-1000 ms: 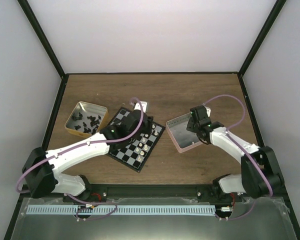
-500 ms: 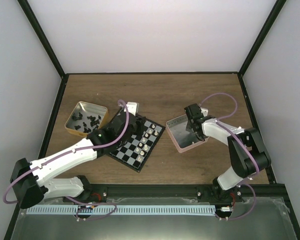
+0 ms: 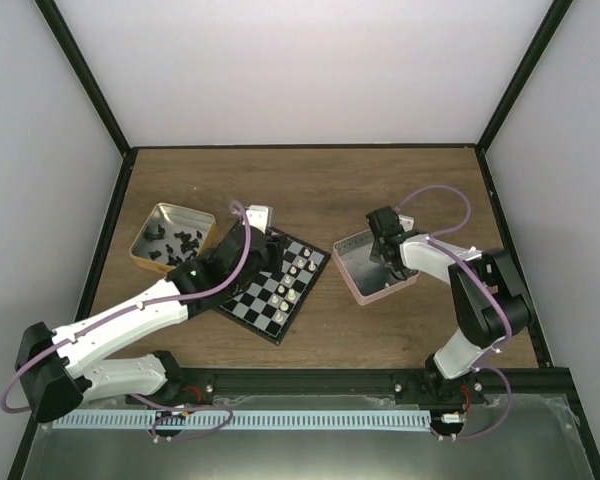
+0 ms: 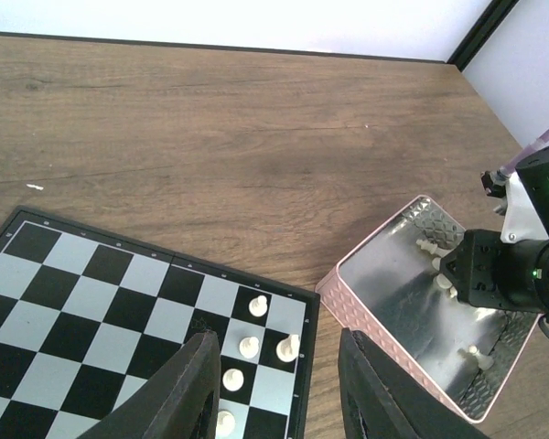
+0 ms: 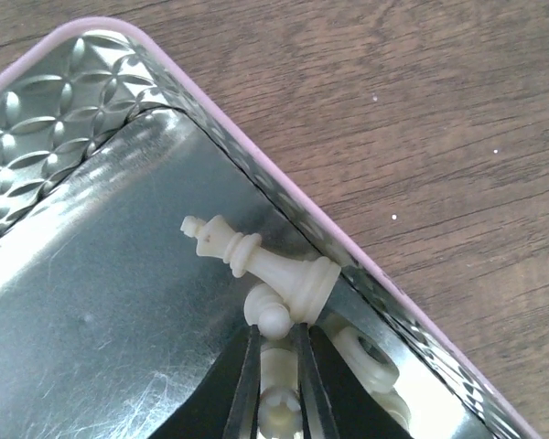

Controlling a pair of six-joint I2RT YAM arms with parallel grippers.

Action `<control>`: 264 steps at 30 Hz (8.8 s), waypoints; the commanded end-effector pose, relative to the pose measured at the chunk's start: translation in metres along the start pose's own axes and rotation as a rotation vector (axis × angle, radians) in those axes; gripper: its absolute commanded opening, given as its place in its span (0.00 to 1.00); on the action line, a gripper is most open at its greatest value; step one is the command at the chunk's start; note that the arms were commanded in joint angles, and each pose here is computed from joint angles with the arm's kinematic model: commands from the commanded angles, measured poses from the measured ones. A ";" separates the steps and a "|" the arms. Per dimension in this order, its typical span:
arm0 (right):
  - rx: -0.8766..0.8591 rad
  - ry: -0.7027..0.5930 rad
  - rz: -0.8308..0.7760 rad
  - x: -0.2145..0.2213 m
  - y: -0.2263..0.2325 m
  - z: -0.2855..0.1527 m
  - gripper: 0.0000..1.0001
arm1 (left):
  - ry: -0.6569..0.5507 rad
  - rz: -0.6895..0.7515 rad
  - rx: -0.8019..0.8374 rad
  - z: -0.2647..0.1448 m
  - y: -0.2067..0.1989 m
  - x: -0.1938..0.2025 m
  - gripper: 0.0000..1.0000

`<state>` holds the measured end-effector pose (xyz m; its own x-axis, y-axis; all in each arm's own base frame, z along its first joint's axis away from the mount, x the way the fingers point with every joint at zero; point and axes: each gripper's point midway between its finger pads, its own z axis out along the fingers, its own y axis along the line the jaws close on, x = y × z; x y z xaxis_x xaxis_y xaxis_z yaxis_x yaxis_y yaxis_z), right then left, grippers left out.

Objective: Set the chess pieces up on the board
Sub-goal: Pick up the chess piece from the storage box, then place the chess piece on the chessboard, then pick up the chess piece from the storage box, then place the chess piece on the chessboard, then pick up the chess piece from the storage box.

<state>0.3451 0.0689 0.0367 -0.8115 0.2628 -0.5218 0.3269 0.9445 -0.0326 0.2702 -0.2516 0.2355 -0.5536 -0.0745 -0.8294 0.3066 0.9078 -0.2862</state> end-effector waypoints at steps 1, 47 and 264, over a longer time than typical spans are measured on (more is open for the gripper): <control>-0.007 -0.038 0.028 -0.016 -0.002 -0.012 0.06 | -0.020 -0.003 -0.019 -0.007 0.008 -0.005 0.38; -0.498 0.069 -0.349 0.038 0.202 -0.067 0.17 | -0.147 -0.053 -0.106 -0.037 0.042 -0.016 0.42; -0.014 -0.139 0.004 -0.036 0.009 0.003 0.04 | -0.488 -0.196 -0.268 -0.120 0.103 -0.065 0.49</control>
<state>0.3650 0.0706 0.0329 -0.7753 0.2271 -0.5893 0.3025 0.9527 -0.0308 0.2441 -0.1038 0.3200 -0.1426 -0.3815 -0.9133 -0.0024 0.9228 -0.3852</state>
